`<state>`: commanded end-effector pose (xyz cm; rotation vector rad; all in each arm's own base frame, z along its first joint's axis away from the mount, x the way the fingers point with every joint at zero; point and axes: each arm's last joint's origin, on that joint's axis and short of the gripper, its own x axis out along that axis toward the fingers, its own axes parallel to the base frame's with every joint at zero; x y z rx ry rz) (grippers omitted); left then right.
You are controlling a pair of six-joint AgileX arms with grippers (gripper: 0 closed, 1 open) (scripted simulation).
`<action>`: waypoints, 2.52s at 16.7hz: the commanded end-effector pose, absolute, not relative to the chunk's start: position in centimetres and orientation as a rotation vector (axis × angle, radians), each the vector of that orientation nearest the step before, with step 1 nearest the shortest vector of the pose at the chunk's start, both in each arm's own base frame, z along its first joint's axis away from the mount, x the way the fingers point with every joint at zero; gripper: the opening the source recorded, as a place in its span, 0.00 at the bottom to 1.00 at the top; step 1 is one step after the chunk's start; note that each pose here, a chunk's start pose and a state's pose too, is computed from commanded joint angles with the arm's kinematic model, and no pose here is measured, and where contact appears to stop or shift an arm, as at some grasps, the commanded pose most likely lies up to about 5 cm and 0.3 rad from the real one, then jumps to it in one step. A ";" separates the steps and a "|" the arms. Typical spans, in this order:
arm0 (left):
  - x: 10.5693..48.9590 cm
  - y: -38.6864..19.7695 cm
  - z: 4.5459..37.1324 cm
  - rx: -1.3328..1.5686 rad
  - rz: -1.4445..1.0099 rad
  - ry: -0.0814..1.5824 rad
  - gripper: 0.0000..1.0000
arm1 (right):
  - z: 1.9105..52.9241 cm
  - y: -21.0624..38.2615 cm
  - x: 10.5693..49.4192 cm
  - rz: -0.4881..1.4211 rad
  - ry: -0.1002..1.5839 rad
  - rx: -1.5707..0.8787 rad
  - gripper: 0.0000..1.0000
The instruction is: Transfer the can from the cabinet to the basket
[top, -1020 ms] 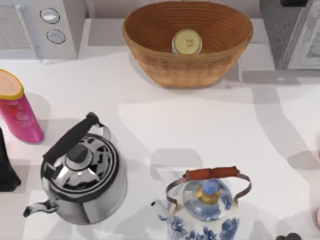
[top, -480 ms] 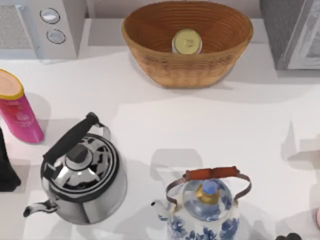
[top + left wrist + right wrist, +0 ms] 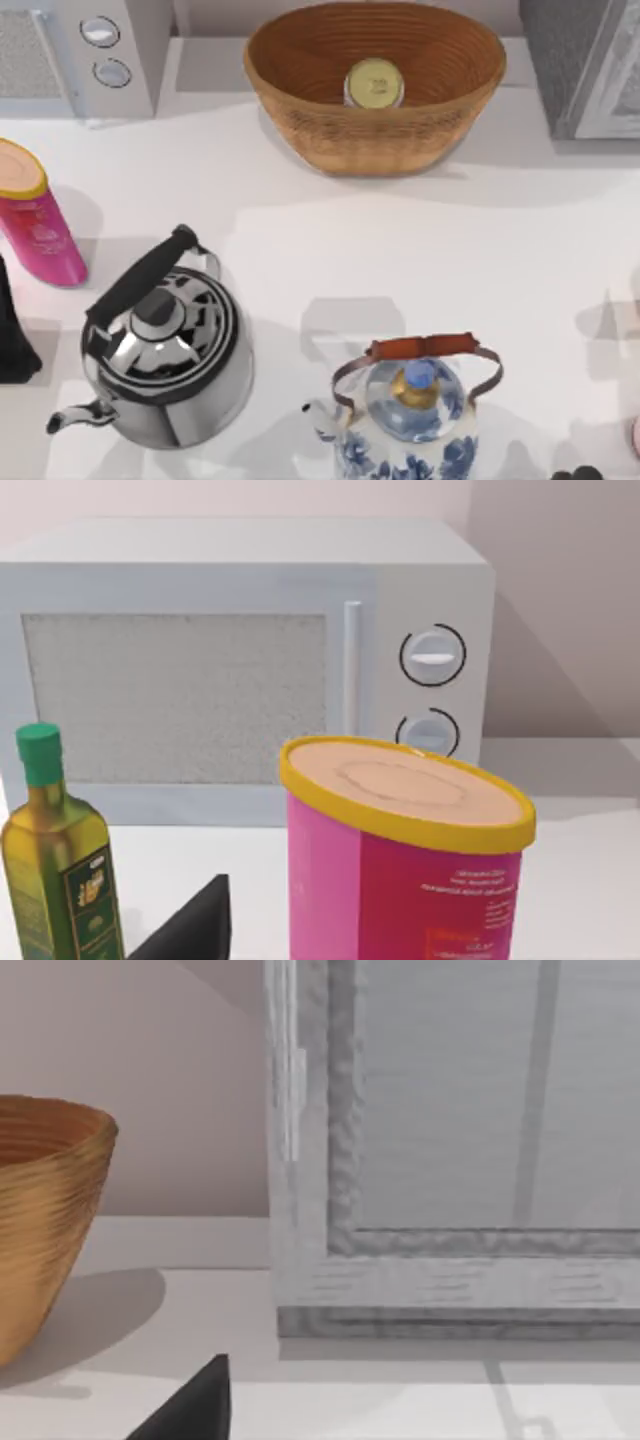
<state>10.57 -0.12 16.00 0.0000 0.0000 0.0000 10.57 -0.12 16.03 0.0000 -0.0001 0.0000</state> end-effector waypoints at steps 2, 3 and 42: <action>10.6 -0.1 16.0 0.000 0.000 0.000 1.00 | 16.0 -0.1 10.6 0.000 0.000 0.000 1.00; 10.6 -0.1 16.0 0.000 0.000 0.000 1.00 | 16.0 -0.1 10.6 0.000 0.000 0.000 1.00; 10.6 -0.1 16.0 0.000 0.000 0.000 1.00 | 19.9 -23.5 17.1 0.007 -0.004 -0.007 1.00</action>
